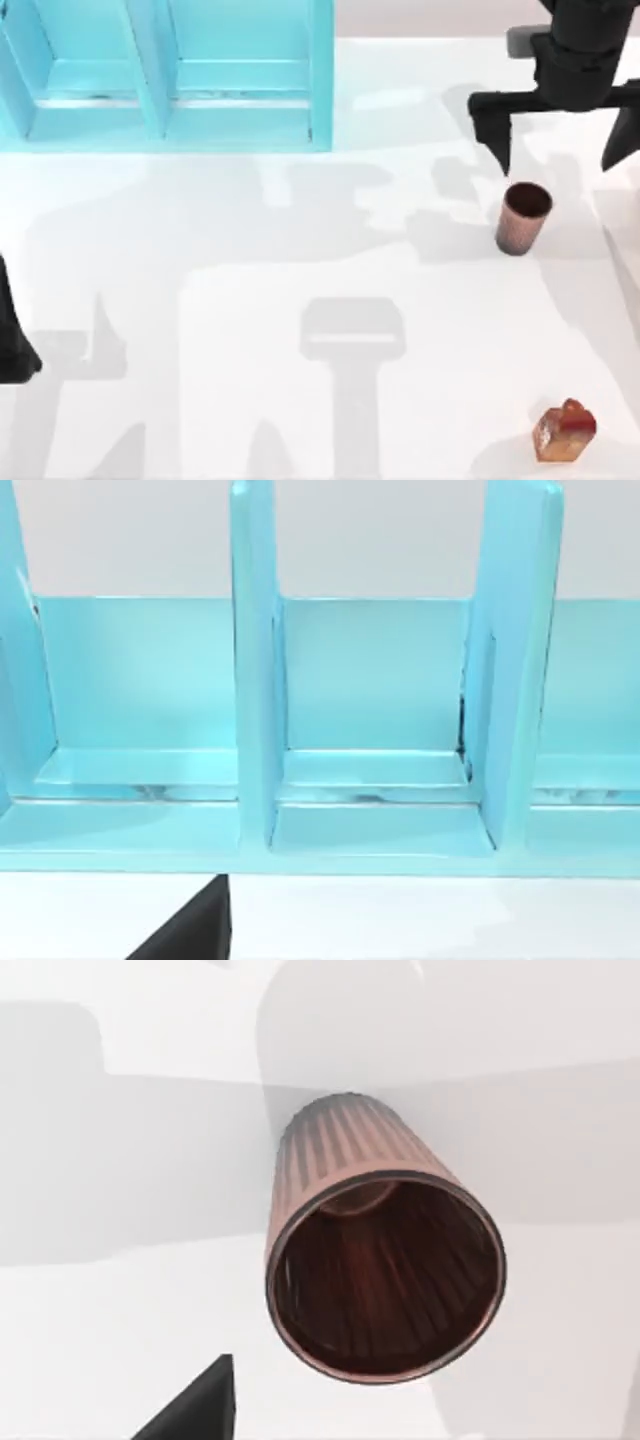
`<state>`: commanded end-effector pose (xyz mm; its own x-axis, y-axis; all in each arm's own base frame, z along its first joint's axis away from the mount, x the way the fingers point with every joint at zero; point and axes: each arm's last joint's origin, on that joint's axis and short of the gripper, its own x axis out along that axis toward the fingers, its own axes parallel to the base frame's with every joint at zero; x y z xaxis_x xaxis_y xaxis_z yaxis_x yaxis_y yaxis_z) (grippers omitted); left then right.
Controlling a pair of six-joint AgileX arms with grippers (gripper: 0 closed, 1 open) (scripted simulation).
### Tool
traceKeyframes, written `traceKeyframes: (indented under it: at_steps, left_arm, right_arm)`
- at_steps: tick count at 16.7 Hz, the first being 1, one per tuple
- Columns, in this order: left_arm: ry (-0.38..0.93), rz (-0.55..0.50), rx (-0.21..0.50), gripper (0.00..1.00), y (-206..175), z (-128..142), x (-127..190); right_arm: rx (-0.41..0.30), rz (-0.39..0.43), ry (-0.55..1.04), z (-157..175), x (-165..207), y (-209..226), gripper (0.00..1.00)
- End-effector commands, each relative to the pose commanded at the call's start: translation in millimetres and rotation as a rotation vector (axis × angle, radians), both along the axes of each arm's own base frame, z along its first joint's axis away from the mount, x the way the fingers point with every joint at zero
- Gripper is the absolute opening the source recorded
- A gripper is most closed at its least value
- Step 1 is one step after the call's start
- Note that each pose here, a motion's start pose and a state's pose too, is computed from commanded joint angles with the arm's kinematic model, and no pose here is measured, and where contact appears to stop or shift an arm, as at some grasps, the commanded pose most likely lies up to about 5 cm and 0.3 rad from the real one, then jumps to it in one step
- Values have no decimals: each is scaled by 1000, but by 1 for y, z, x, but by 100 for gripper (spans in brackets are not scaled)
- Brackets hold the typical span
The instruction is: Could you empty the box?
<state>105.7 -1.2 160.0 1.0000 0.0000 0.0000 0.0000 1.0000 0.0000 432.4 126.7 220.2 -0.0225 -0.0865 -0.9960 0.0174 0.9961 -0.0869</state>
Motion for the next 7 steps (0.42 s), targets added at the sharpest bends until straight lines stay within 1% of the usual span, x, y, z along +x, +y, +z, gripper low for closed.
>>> traceKeyframes:
  at_steps: [4, 7]
  left_arm:
    - [0, 0, 0, 100, 0, 0, 0]
    - [0, 0, 0, 100, 0, 0, 0]
  right_arm:
    - [7, -6, -9, 29, -4, -3, 100]
    - [3, -5, -4, 36, -5, -3, 100]
